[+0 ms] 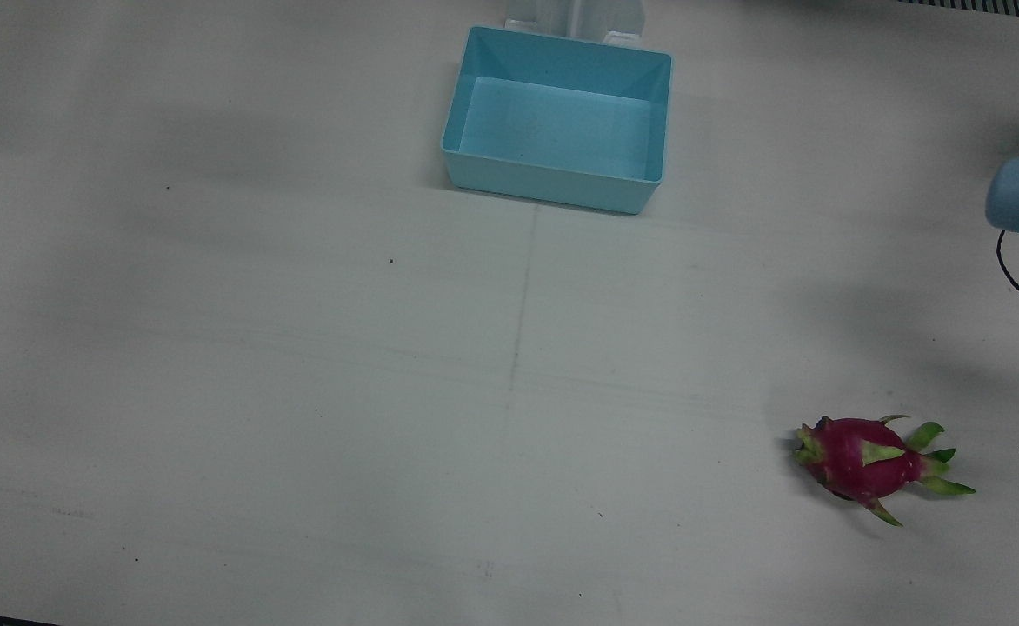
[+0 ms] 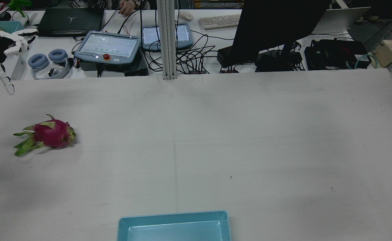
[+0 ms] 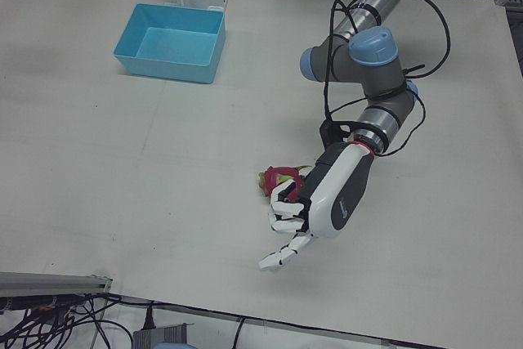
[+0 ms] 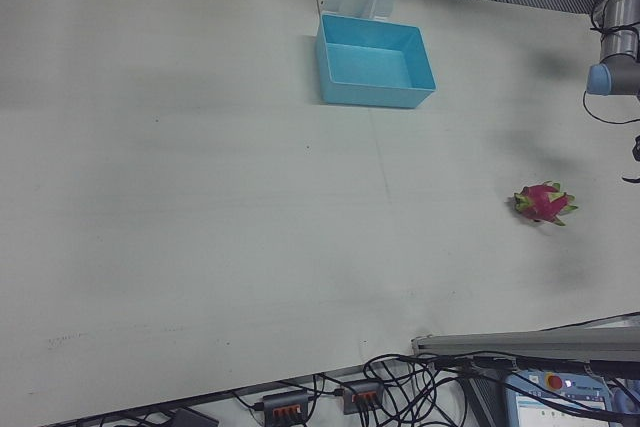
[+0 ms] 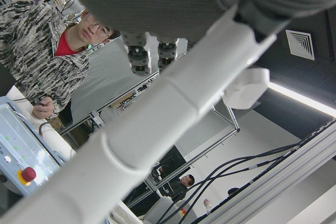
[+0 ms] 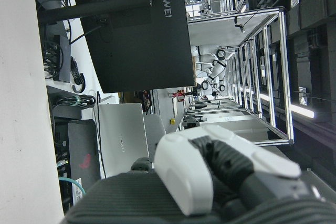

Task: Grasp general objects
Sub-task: 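Move the left hand down over the pink dragon fruit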

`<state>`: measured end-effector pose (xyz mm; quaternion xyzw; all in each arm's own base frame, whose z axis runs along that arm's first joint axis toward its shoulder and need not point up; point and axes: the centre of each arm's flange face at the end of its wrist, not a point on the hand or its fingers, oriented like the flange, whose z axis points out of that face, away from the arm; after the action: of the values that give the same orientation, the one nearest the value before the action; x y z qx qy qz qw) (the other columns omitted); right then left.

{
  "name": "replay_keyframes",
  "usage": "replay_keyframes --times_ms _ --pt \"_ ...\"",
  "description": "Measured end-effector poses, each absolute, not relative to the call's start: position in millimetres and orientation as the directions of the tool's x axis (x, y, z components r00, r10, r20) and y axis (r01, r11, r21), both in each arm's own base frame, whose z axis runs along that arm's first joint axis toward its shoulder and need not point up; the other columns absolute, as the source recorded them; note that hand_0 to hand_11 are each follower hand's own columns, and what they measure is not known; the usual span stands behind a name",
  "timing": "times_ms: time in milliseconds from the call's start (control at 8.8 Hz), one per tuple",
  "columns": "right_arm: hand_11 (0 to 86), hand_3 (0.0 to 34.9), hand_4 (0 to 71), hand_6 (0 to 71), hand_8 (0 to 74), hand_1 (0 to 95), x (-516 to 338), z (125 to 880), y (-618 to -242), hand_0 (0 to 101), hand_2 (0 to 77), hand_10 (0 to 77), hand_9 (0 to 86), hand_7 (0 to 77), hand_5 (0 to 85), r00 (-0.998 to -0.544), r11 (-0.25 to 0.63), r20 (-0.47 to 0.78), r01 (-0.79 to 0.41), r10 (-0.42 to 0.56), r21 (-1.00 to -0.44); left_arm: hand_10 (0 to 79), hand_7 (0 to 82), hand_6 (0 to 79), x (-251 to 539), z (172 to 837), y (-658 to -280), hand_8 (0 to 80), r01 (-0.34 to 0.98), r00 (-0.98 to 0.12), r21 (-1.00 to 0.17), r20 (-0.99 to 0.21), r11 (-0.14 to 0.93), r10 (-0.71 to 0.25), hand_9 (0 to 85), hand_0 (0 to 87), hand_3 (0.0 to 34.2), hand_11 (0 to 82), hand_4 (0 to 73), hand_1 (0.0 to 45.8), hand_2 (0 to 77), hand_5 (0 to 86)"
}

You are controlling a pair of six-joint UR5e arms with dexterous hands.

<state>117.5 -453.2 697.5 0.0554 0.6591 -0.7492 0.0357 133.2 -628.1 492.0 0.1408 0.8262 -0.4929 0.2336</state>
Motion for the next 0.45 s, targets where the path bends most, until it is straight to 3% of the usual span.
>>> replay_keyframes --times_ms 114,227,341,455 --pt "0.5 0.0 0.0 0.0 0.0 94.9 118 697 -453 0 77.4 0.0 0.5 0.0 0.0 -0.991 -0.129 -0.130 0.127 0.020 -0.984 23.5 69.8 56.2 137 485 -617 10.4 0.515 -0.815 -0.715 -0.579 0.473 0.012 18.5 79.9 0.0 1.1 60.5 0.0 0.0 69.8" --pt "0.5 0.0 0.0 0.0 0.0 94.9 118 697 -453 0 77.4 0.0 0.5 0.0 0.0 -0.991 -0.129 -0.130 0.127 0.019 -0.984 23.5 69.8 48.5 146 478 -607 9.3 0.566 -0.772 -0.676 -0.636 0.471 0.015 18.0 79.8 0.0 1.1 50.7 0.0 0.0 69.8" --pt "0.5 0.0 0.0 0.0 0.0 94.9 118 697 -453 0 77.4 0.0 0.5 0.0 0.0 -0.991 -0.129 -0.130 0.127 0.019 -0.984 23.5 70.4 25.6 156 474 -598 2.2 0.616 -0.722 -0.633 -0.692 0.469 0.014 13.1 79.8 0.0 1.1 26.2 0.0 0.0 70.4" --pt "0.5 0.0 0.0 0.0 0.0 94.9 118 697 -453 0 77.4 0.0 0.5 0.0 0.0 -0.991 -0.129 -0.130 0.127 0.019 -0.984 23.5 64.9 9.8 165 473 -590 1.6 0.657 -0.673 -0.592 -0.740 0.466 0.010 9.8 80.1 0.0 1.1 10.4 0.0 0.0 70.9"
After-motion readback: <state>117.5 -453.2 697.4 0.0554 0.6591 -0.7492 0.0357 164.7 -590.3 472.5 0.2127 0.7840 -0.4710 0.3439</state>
